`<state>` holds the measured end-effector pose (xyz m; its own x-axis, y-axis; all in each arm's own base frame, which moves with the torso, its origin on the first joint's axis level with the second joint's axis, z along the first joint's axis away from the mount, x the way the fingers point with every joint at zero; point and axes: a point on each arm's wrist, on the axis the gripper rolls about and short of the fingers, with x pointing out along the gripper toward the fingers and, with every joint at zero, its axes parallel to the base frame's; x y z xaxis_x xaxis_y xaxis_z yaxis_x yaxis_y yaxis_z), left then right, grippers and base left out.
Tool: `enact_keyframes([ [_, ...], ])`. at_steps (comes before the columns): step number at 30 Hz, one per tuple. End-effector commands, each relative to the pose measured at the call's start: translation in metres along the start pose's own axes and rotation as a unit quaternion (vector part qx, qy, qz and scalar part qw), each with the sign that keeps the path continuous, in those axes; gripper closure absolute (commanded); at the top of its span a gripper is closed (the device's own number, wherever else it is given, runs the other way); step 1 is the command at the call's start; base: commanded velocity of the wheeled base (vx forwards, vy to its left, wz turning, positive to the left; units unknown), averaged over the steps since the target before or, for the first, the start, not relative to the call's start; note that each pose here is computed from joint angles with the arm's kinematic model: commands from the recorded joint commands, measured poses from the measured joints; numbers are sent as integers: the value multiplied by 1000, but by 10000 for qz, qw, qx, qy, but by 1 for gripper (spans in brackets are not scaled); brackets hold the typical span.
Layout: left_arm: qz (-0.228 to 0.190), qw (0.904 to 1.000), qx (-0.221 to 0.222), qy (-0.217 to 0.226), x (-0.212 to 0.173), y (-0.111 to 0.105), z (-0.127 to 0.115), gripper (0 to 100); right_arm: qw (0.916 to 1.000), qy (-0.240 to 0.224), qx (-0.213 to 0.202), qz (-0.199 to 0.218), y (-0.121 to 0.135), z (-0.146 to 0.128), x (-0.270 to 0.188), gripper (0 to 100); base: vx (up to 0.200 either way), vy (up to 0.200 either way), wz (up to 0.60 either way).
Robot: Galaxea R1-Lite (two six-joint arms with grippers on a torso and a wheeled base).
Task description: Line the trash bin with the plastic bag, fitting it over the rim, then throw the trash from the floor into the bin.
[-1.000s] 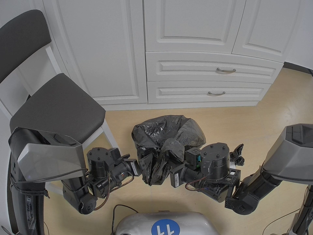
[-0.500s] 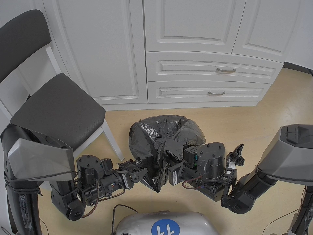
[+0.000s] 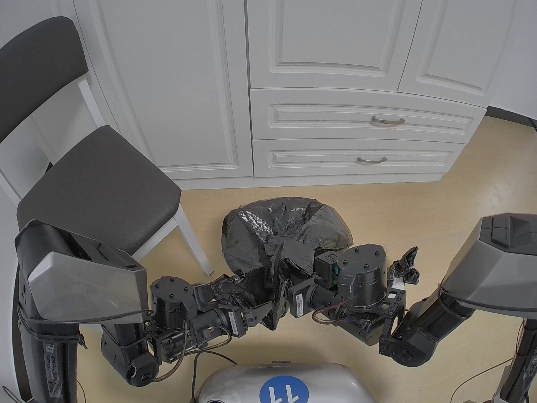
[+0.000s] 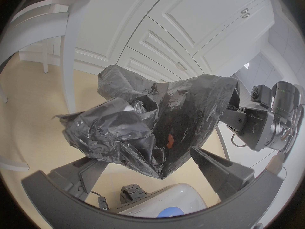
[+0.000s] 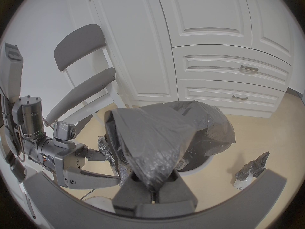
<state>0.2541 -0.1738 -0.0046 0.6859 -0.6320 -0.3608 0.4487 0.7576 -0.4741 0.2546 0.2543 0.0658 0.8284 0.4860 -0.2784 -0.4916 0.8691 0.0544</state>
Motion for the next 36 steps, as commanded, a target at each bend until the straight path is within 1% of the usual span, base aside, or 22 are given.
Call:
enact_keyframes([
  [1, -43, 10000, 19, -30, 2, -2, 0, 0, 10000, -2, -4, 15, 1, 0, 0, 100, 0, 0, 0],
  [5, -88, 9999, 31, -100, 8, -3, 3, 0, 10000, -9, 9, 31, 3, -1, 3, 100, 0, 0, 0],
  [8, -111, 9998, 39, -130, 8, -4, 4, 0, 9999, -33, 117, 12, 3, 0, 5, 100, 0, 0, 0],
  [13, -271, 9994, 96, -169, 11, -13, 5, 0, 9996, -90, 272, 44, 6, 4, 8, 100, 0, 0, 0],
  [21, -251, 9994, 83, -225, 11, -11, 8, 0, 9988, -114, 470, 20, 7, 0, 22, 100, 0, 0, 0],
  [24, -262, 9993, 84, -245, 10, -11, 10, 0, 9975, -162, 679, 47, 10, 2, 26, 100, 0, 0, 0],
  [28, -338, 9991, 131, -236, 16, -15, 7, 0, 9957, -215, 880, 191, 20, 7, 21, 100, 0, 0, 0],
  [36, -307, 9993, 135, -182, 31, -11, -2, 0, 9948, -293, 930, 302, 26, 13, 16, 100, 0, 0, 0],
])
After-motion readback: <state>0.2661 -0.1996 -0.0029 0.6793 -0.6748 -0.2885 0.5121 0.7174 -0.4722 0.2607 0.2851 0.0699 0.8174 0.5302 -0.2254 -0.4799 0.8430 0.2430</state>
